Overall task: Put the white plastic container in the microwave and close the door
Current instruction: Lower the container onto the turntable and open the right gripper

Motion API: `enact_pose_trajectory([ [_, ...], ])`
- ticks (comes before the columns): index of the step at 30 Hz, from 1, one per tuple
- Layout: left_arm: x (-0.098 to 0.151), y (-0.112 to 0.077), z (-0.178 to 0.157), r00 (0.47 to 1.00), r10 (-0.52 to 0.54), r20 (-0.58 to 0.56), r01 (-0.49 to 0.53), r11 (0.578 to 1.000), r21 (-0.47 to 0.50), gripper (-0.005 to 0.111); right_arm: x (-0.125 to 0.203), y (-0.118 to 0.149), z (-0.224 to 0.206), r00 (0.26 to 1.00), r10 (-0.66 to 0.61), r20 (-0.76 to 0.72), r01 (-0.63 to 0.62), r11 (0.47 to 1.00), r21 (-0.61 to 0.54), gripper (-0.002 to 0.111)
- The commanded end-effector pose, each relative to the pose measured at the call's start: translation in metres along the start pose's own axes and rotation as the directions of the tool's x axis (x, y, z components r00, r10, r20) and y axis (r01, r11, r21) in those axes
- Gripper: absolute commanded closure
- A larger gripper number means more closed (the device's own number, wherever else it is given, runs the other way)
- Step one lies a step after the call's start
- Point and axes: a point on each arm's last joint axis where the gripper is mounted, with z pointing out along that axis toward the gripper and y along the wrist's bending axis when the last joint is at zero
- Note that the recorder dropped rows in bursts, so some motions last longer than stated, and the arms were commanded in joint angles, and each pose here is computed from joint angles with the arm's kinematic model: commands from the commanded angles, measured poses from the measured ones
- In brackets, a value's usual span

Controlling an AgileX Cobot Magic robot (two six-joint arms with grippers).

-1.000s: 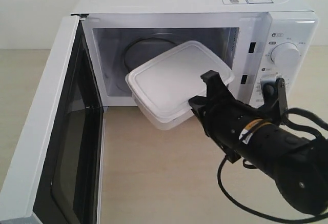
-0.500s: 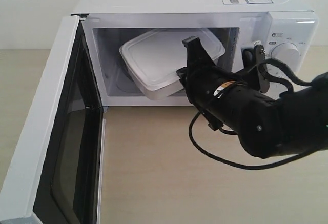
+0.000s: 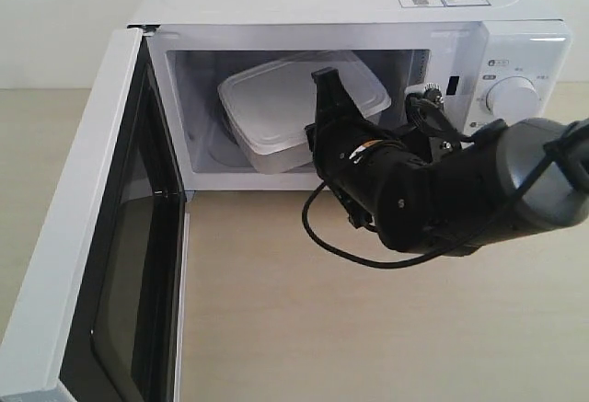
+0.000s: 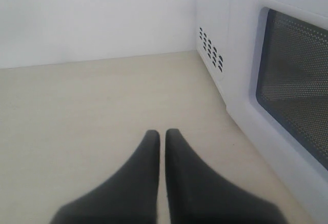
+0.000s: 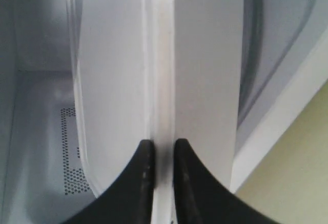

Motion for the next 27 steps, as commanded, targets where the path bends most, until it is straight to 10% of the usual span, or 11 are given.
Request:
enact_pose_trajectory([
  [1,0.0,0.0,0.0,1.0,-0.011,0.008,0.011,1.0,0.001,0.102,-0.003,0.007,0.011,0.999,0.007,0.037,-0.006,0.999,-0.043,0.109],
  [27,0.0,0.0,0.0,1.0,-0.011,0.008,0.011,1.0,0.001,0.102,-0.014,-0.003,0.033,0.992,-0.11,0.061,0.109,0.994,0.017,0.108],
])
